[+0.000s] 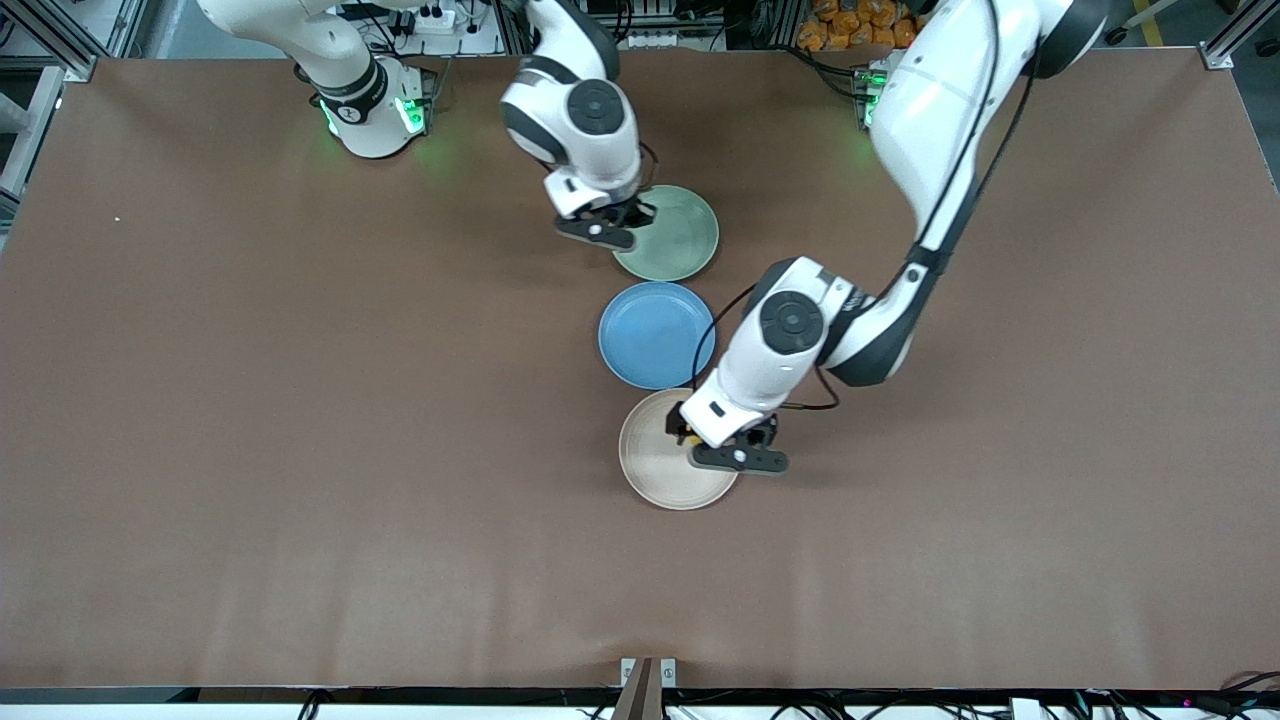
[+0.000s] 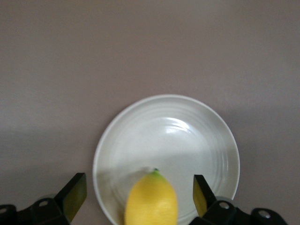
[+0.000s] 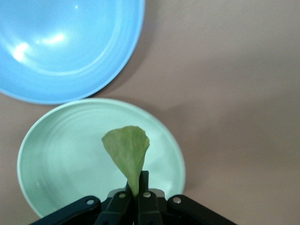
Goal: Place lemon and lettuce in plates
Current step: 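Carry the lettuce to the green plate while the left gripper lowers the lemon, then open both grippers, releasing the lettuce and the lemon onto the plates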
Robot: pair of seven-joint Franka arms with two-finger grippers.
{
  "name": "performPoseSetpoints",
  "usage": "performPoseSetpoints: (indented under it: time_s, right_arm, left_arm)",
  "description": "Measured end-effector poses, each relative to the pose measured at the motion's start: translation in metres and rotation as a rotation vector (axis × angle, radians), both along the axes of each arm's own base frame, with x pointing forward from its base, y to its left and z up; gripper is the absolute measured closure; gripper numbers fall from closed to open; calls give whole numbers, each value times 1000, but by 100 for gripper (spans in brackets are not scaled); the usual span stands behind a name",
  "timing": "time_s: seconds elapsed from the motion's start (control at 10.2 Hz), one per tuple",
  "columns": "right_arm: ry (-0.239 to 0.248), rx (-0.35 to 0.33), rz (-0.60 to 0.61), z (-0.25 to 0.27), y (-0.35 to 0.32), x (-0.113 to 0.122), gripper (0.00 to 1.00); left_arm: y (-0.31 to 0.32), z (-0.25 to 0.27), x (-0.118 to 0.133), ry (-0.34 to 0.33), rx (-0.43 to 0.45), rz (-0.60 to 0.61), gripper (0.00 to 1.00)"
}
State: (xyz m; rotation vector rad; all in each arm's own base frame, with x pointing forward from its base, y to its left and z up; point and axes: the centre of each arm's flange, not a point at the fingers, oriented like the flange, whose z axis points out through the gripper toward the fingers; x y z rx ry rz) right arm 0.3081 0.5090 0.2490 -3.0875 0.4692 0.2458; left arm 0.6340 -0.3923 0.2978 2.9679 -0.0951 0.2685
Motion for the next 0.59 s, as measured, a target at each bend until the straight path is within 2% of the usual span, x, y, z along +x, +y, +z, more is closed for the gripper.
performPoseSetpoints:
  time_s: [0.1, 0.2, 0.39, 0.59]
  right_arm:
    - [-4, -1, -12, -8, 14, 0, 97]
    - [-7, -1, -38, -13, 24, 2, 87]
    - [-12, 8, -78, -8, 34, 12, 59]
    - [-6, -50, -46, 12, 29, 21, 30]
  left_arm:
    - [17, 29, 5, -10, 43, 4, 0]
    - [33, 62, 8, -20, 90, 10, 0]
    - [71, 124, 5, 2, 158, 55, 0]
    - [121, 191, 0, 7, 191, 126, 0]
